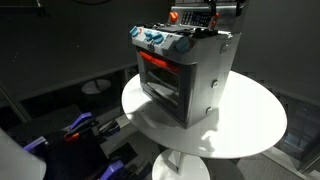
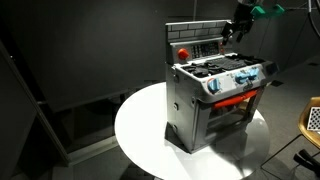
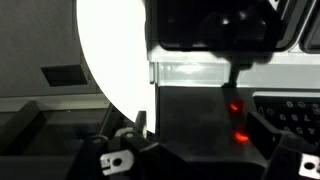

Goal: Push the top right button on the toy stove

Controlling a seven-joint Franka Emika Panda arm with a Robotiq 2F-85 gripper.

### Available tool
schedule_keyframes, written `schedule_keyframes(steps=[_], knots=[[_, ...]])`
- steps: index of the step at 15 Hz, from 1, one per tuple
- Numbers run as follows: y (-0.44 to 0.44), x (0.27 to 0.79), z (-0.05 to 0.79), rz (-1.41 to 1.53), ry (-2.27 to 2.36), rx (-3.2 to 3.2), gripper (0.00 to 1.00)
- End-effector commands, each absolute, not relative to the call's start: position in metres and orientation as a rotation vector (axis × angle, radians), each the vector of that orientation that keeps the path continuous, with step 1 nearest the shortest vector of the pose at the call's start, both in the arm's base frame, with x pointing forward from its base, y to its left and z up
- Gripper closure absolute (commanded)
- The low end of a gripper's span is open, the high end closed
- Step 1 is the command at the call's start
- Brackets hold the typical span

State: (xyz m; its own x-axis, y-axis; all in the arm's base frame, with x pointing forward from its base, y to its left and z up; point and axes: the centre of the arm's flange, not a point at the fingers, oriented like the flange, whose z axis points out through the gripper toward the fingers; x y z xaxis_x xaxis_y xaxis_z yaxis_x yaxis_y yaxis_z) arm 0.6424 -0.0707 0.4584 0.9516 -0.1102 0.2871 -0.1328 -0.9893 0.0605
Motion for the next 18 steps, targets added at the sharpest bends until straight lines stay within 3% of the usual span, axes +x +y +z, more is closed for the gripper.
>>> schedule_keyframes(steps=[1,11,18], knots=[[-0.070,0.654,0.461,0.438,-0.225,3.028,0.00],[-0.076,0.657,0.465,0.427,-0.237,3.030,0.00],[-0.092,0.627,0.466,0.198,-0.225,3.074,0.00]])
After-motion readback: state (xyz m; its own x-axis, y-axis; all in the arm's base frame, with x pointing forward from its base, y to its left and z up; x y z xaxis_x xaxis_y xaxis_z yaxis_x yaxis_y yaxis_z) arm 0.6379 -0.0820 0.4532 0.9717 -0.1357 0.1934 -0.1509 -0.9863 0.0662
